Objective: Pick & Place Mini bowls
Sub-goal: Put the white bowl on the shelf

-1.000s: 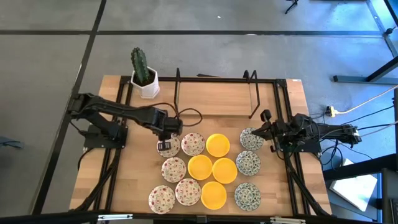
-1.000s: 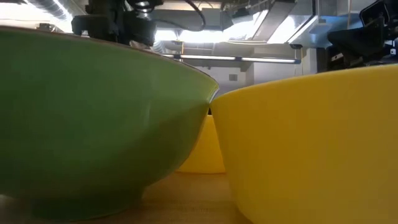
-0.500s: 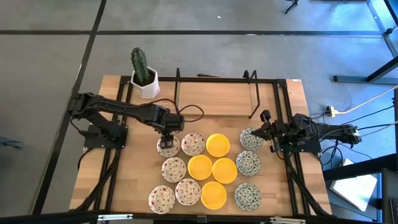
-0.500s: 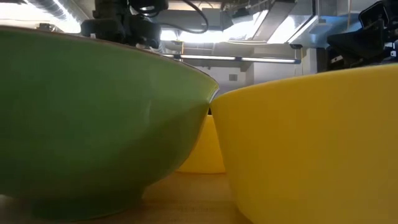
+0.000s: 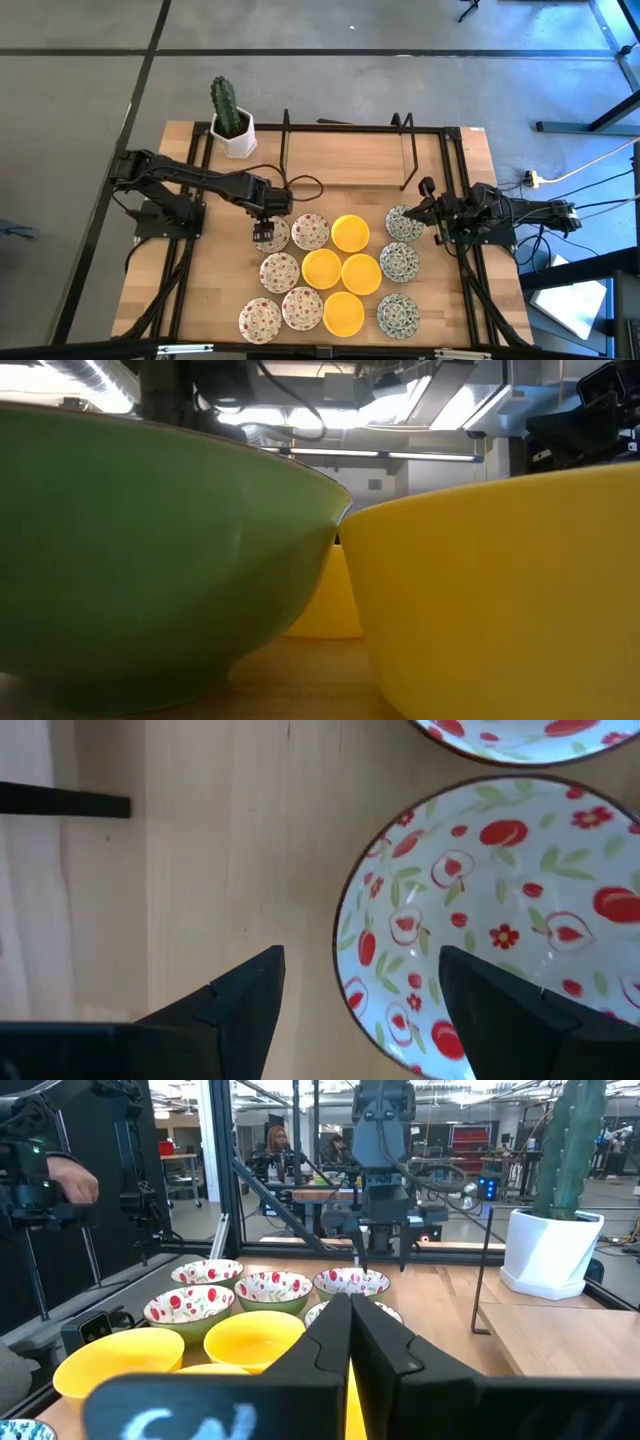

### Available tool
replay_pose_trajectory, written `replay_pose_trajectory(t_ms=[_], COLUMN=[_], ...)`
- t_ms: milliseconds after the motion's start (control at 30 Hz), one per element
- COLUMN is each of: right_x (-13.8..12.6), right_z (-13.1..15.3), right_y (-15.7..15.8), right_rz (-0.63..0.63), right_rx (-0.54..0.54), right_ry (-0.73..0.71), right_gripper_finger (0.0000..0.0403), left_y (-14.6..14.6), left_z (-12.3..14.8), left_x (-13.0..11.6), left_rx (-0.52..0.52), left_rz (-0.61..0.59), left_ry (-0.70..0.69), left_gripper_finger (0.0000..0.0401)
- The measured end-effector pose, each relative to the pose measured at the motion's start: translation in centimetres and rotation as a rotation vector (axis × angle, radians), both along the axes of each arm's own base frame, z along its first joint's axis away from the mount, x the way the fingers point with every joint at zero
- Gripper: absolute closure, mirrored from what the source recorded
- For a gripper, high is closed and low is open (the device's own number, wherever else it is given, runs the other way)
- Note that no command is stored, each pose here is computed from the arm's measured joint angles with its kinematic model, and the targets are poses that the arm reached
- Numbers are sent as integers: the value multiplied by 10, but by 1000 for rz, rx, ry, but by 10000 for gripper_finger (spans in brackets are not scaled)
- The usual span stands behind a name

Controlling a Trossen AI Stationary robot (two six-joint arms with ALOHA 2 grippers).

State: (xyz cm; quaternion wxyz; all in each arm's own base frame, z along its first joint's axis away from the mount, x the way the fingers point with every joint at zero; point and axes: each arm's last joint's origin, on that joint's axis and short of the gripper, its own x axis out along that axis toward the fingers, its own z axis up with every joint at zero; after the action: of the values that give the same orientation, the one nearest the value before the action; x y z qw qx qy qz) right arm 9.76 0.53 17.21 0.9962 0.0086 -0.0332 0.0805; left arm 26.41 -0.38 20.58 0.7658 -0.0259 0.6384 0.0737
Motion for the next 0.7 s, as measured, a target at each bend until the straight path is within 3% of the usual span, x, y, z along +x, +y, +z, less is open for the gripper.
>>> replay_pose_trajectory(t_ms=[700], right_x=[0], right_z=[0], right_y=[0], right_rz=[0], right_rx=[0], right_ry=[0], right_gripper_finger=[391], left_y=[2], left_z=[-29], left_x=[-7], left_rx=[65], left_rz=[-3], left_ry=[-30], left_gripper_finger=[144])
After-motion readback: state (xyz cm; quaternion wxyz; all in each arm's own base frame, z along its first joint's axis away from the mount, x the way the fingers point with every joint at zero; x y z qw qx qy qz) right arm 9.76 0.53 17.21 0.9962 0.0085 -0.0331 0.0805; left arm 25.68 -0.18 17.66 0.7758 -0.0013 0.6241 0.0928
